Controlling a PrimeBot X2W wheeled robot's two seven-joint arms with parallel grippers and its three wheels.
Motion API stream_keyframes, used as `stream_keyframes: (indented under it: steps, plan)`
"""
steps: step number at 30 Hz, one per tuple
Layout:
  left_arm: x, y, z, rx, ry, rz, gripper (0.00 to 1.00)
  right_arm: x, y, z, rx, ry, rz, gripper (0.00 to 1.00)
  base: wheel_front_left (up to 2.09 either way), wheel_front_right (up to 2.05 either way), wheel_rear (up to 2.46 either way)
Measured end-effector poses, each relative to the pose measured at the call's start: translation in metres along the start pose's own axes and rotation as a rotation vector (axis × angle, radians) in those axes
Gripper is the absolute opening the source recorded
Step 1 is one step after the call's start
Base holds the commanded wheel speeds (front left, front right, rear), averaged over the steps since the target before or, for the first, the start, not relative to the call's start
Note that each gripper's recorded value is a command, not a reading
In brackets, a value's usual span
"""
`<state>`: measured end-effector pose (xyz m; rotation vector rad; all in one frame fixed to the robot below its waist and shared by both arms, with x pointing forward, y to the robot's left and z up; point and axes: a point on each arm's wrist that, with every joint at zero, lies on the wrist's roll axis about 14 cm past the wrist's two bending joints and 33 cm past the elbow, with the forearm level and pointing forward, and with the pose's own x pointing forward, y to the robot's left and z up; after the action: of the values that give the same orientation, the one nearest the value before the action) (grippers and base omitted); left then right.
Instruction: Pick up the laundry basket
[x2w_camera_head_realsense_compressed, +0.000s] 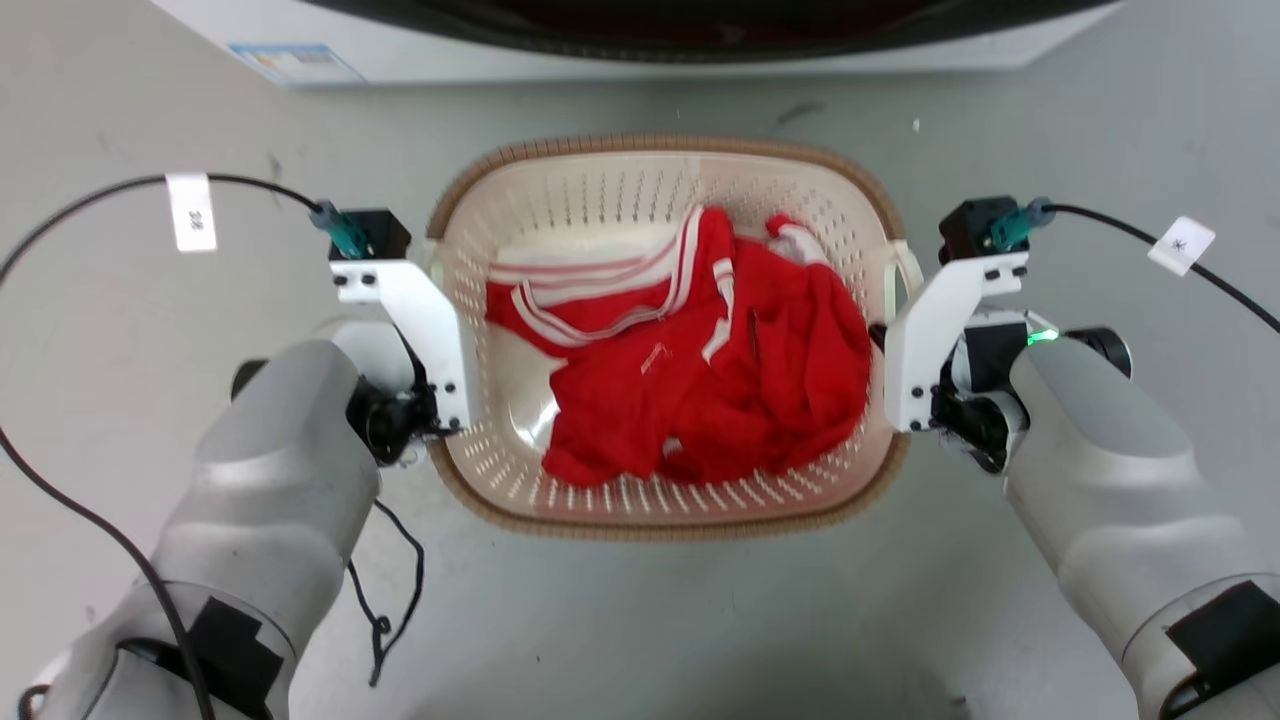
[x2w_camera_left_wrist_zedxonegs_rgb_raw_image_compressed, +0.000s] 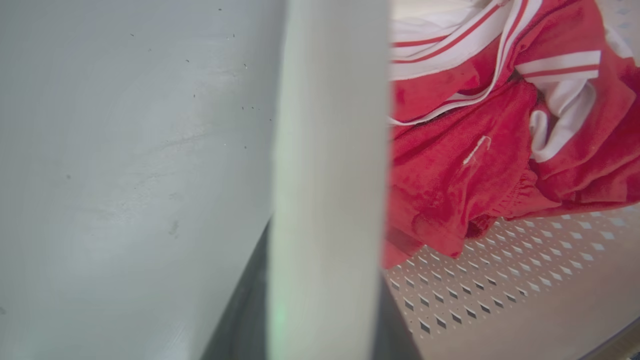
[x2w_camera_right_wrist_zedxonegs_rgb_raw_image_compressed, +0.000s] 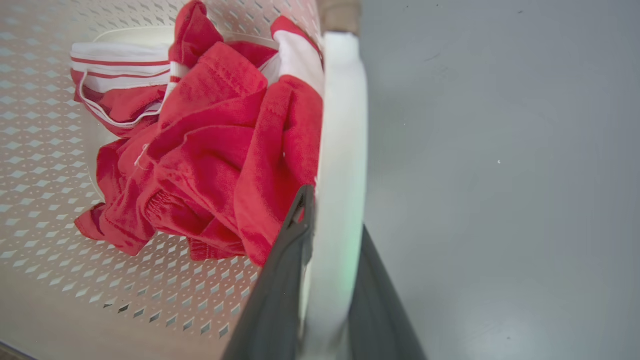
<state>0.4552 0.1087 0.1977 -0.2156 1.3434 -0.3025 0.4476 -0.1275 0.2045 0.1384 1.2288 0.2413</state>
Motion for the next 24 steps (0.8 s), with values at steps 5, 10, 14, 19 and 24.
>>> stream_keyframes:
  steps: [5,10,14,19,24]
  plan:
    - [-0.030,-0.010,-0.006,-0.015,0.010,-0.004,0.00,-0.027,0.007,0.000,-0.004,0.023,0.004,0.00,0.00,0.00,0.00]
    - [-0.060,-0.019,-0.012,-0.026,0.013,-0.007,0.00,-0.056,0.015,0.000,-0.003,0.018,0.010,0.00,0.00,0.00,0.00]
    - [-0.082,-0.026,-0.016,-0.034,0.016,-0.010,0.00,-0.079,0.019,0.004,-0.006,-0.003,0.009,0.00,0.00,0.00,0.00]
    - [-0.105,-0.036,-0.021,-0.035,0.009,-0.016,0.00,-0.104,0.022,0.004,-0.001,-0.024,0.005,0.00,0.00,0.00,0.00]
    - [-0.122,-0.045,-0.031,-0.037,0.006,-0.020,0.00,-0.125,0.023,-0.001,0.004,-0.029,-0.002,0.00,0.00,0.00,0.00]
